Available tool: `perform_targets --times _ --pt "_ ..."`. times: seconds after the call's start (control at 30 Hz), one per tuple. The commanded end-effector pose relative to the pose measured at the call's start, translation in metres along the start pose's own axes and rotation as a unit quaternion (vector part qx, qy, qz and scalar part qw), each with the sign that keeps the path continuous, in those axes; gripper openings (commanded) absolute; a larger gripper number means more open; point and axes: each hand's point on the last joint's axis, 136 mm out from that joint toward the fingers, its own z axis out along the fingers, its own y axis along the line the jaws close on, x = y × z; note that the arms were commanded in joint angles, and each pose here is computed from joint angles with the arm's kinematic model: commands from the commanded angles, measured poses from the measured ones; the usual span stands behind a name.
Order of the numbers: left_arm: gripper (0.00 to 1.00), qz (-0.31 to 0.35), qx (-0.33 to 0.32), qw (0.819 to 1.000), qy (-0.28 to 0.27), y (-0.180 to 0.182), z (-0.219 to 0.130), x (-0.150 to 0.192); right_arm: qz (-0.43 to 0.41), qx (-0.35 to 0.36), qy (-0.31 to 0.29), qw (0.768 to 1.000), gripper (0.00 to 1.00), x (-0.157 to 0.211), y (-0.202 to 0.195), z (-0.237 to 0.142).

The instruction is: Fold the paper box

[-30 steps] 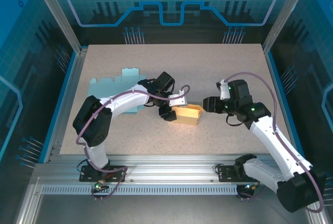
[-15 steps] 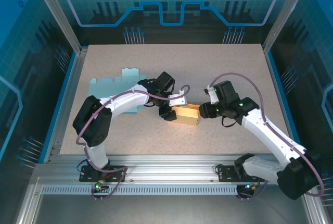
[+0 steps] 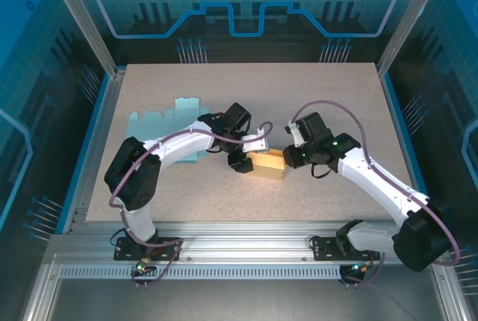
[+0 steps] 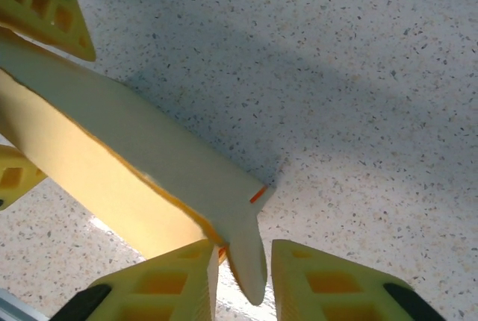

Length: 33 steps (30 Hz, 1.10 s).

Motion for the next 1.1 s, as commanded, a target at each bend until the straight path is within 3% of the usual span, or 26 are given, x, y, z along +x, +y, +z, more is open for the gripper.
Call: perform_targets --times 0.0,0.23,0.4,0.83,1.07 --pt "0.65 -0.010 -0.007 1.000 -0.006 0.007 -0.003 -0.006 0.006 0.017 0.005 1.000 0.28 0.000 -0.002 -0.003" --pt "0.65 -0.014 -0.008 1.000 -0.008 0.008 -0.002 -0.008 0.013 0.010 0.011 1.000 0.12 0.002 0.001 -0.002" --pt "0.65 -0.019 -0.010 1.000 -0.009 0.010 -0.002 -0.008 0.034 0.006 0.007 0.999 0.07 -0.002 0.003 0.000" --pt "0.62 -0.019 -0.014 1.000 -0.002 0.009 0.003 -0.008 0.097 -0.067 -0.019 0.993 0.05 -0.023 0.031 -0.002" --pt "0.62 -0.018 -0.012 1.000 0.003 0.009 0.009 -0.008 0.130 -0.065 -0.021 0.989 0.04 -0.025 0.030 0.004"
